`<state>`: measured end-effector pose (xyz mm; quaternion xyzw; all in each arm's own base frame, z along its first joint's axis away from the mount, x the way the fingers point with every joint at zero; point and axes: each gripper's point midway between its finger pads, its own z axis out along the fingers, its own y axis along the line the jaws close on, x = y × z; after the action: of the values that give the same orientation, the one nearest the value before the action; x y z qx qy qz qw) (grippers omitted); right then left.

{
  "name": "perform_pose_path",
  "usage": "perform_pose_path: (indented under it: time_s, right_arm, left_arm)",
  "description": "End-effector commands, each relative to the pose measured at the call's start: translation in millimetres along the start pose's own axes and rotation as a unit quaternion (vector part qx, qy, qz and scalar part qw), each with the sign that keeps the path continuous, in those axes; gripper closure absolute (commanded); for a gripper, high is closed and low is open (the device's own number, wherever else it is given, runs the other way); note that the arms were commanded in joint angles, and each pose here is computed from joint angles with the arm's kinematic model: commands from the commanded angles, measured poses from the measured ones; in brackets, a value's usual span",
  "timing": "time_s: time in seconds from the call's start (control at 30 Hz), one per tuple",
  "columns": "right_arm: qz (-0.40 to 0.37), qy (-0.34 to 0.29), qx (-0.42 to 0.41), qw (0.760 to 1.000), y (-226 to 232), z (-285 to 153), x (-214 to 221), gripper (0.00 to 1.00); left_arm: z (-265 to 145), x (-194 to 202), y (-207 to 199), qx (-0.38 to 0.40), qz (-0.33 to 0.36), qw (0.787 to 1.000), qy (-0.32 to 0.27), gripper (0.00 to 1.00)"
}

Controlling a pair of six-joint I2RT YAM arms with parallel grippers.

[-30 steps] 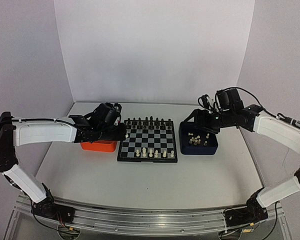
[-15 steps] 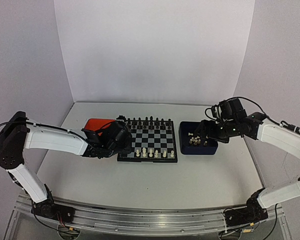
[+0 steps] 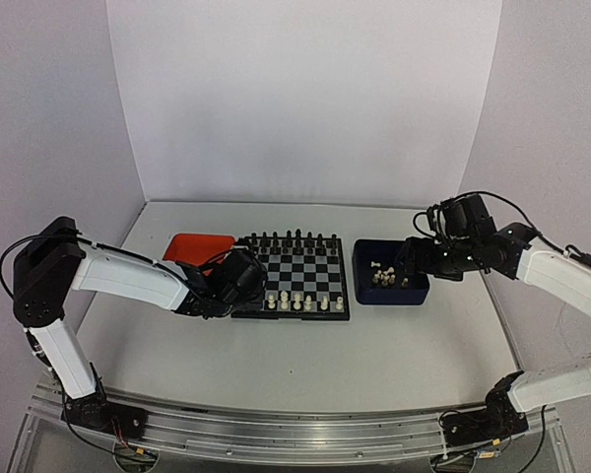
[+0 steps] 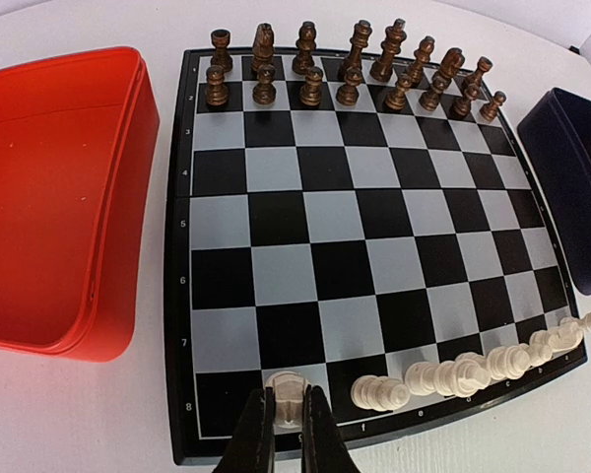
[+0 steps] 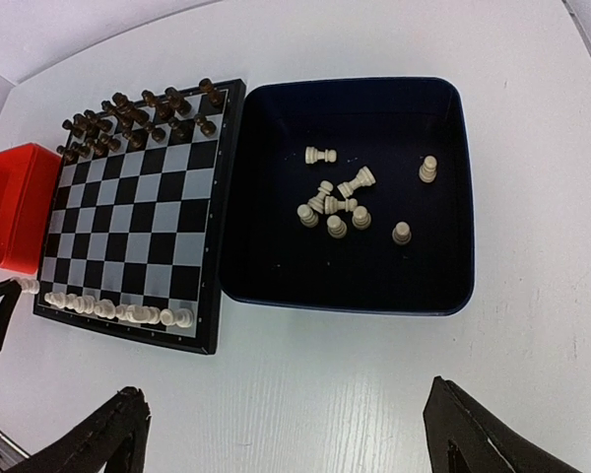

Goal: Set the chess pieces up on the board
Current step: Place the chess piece on the chessboard.

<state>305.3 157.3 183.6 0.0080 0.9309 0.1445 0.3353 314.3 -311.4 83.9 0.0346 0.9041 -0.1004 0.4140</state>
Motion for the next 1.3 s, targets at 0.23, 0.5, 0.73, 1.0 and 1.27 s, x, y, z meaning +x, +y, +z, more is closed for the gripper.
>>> perform_pose_path:
  time_s: [0.23, 0.5, 0.73, 1.0, 1.27]
  right_arm:
    - [-0.012, -0.001, 0.015, 1.0, -8.2, -4.8, 1.9, 0.05]
    - [-0.013, 0.002, 0.014, 1.0, -8.3, -5.7, 3.1, 0.05]
    - [-0.015, 0.003, 0.017, 1.0, -9.4, -6.5, 4.0, 0.06]
    - [-0.016, 0.003, 0.019, 1.0, -10.2, -7.3, 4.0, 0.05]
    - [-0.018, 0.004, 0.019, 1.0, -10.6, -8.2, 4.3, 0.05]
  left_arm:
    - [5.9, 0.5, -5.7, 0.007, -0.034, 0.999, -0.009, 1.0]
    - [9.9, 7.1, -10.9, 0.013, -0.038, 0.999, -0.009, 1.0]
    - [10.2, 12.5, -8.7, 0.004, -0.04, 0.999, -0.006, 1.0]
    - [15.5, 19.4, -9.2, -0.002, -0.04, 0.999, -0.001, 1.0]
    - [18.2, 20.6, -8.3, -0.009, -0.04, 0.999, -0.002, 1.0]
